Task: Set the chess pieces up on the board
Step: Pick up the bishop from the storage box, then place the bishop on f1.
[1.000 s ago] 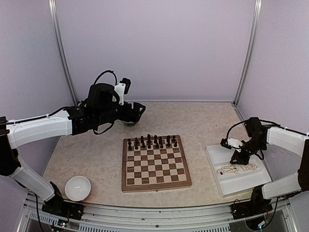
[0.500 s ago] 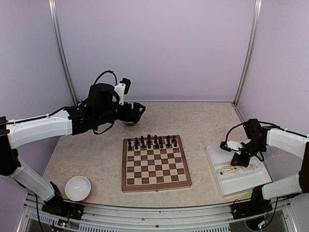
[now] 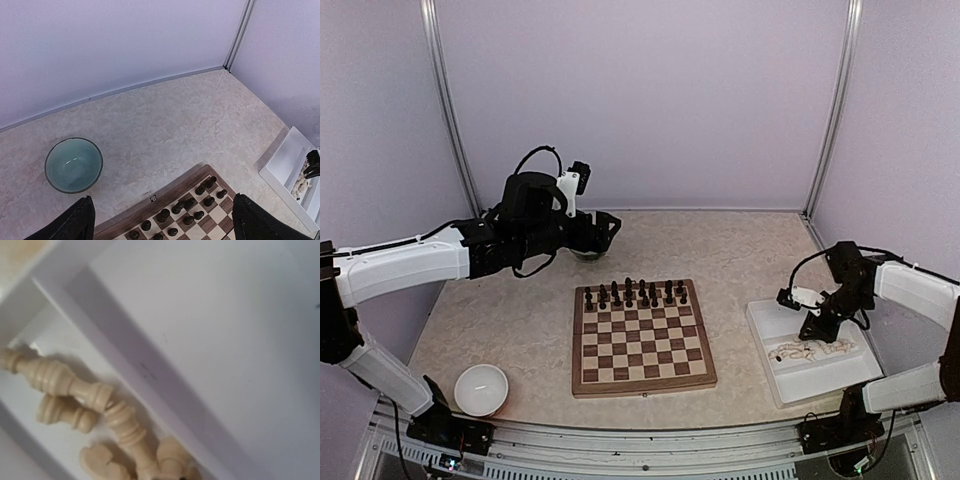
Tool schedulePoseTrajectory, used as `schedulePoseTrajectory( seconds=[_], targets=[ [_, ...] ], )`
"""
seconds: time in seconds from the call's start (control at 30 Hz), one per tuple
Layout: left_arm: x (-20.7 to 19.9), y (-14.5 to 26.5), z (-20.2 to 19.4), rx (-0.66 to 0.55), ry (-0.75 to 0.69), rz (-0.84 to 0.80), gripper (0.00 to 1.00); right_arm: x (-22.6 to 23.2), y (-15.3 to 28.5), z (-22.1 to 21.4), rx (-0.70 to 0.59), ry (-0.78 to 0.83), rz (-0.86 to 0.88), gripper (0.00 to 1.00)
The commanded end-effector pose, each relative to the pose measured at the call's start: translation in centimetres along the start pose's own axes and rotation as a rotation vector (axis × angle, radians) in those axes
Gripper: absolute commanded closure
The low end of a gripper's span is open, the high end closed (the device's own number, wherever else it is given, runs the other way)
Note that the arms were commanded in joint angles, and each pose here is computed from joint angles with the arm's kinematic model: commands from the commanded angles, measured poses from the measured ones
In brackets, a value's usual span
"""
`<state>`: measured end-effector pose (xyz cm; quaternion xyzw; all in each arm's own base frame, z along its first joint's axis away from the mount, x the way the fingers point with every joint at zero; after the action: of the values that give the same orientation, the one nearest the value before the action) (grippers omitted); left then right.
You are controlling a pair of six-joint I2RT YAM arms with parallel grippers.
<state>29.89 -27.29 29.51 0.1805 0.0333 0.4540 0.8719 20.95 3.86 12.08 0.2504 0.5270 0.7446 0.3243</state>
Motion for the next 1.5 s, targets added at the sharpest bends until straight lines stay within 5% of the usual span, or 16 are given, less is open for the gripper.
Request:
schedulePoseTrajectory(
  seconds=[0.0, 0.37, 0.97, 1.47],
  targets=[
    [0.2, 0.1, 1.3, -0.020, 0.004, -0.012, 0.06, 0.7, 3.6, 1.8, -0.062, 0.017, 0.025, 1.00],
    [1.3, 0.2, 1.8, -0.024, 0.016, -0.019, 0.06, 4.1, 7.4, 6.8, -0.117, 0.118, 0.196, 1.00],
    [2.7, 0.3, 1.8, -0.010, -0.004, 0.046, 0.06, 17.3, 0.0, 17.2, 0.142, 0.543, 0.325, 1.00],
    [3.8, 1.6, 3.0, -0.047, 0.009, 0.061, 0.06, 24.2, -3.8, 18.7, 0.234, 0.701, 0.373, 1.00]
  ],
)
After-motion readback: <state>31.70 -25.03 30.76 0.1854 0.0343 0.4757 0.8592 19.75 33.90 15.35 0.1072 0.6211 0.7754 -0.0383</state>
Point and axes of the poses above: each gripper's point midway between its finger pads, its own y axis back along the fingers, its own x axis along the line the jaws close on, z = x × y, the point moved 7 cm from there along y, back along the fingers, and after that the axes turned 15 degrees about -y, right-handed, at the moved point
